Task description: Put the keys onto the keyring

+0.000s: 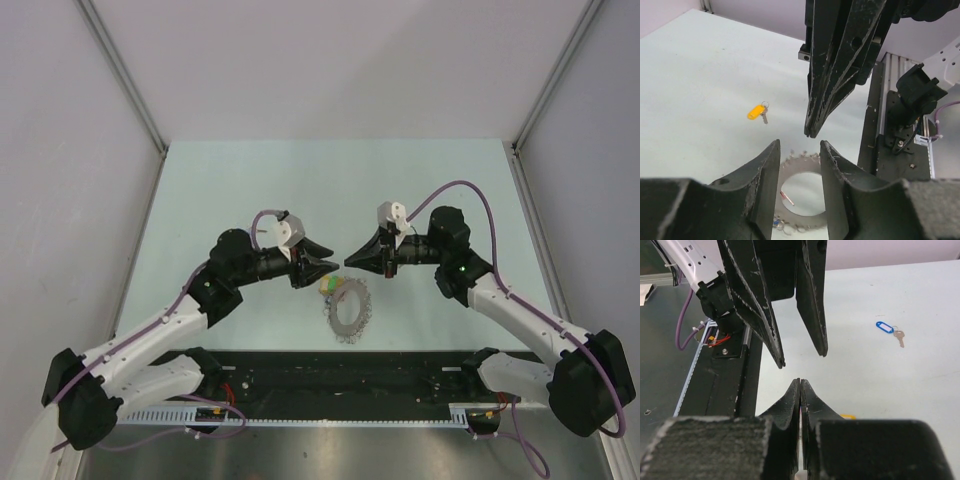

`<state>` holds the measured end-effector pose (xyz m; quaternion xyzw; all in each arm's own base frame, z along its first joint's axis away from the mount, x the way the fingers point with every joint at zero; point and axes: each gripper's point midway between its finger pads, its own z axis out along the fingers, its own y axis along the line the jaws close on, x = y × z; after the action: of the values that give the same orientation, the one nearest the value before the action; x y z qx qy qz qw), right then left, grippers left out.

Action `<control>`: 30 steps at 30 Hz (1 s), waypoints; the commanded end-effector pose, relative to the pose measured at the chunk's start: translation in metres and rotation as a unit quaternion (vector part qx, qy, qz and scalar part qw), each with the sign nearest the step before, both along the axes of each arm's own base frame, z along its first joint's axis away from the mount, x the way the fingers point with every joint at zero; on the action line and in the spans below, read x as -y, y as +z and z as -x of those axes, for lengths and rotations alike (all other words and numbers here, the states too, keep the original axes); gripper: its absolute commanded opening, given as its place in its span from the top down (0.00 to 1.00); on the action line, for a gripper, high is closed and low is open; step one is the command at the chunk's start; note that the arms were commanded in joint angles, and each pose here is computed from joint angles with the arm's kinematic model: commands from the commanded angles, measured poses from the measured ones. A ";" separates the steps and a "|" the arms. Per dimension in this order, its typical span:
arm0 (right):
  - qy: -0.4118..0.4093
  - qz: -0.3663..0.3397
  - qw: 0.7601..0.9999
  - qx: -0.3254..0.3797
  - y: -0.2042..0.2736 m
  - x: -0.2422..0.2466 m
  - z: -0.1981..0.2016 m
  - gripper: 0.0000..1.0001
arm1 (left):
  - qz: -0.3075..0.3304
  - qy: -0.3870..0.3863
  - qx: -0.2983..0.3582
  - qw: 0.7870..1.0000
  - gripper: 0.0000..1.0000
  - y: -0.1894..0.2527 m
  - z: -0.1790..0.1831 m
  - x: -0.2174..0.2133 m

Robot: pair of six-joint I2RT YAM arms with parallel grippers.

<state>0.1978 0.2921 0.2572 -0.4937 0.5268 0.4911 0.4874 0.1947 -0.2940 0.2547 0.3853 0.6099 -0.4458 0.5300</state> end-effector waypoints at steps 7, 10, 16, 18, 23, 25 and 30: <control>-0.077 0.011 0.997 -0.027 -0.003 0.002 -0.025 1.00 | -0.067 0.055 -0.041 0.995 0.55 -0.020 -0.014 -0.012; -0.173 0.027 0.981 -0.082 -0.015 0.016 -0.052 0.87 | -0.079 0.091 -0.060 0.991 0.44 -0.027 -0.020 -0.021; -0.301 0.087 0.917 -0.247 -0.069 0.056 -0.070 0.69 | -0.111 0.159 -0.098 0.976 0.26 -0.041 -0.025 -0.044; -0.344 0.121 0.878 -0.310 -0.098 0.074 -0.070 0.68 | -0.118 0.187 -0.097 0.971 0.22 -0.038 -0.028 -0.055; -0.387 0.199 0.823 -0.365 -0.144 0.090 -0.056 0.66 | -0.141 0.227 -0.072 0.961 0.16 -0.027 -0.030 -0.077; -0.414 0.233 0.811 -0.342 -0.157 0.091 -0.053 0.66 | -0.148 0.241 -0.054 0.958 0.14 -0.019 -0.032 -0.085; -0.454 0.270 0.771 -0.357 -0.173 0.094 -0.058 0.69 | -0.172 0.273 -0.030 0.946 0.12 -0.019 -0.034 -0.105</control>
<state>0.2403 0.2118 0.0898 -0.1441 0.9129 0.2625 0.2775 0.2234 -0.2095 0.2249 0.2796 0.7746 -0.2357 0.5161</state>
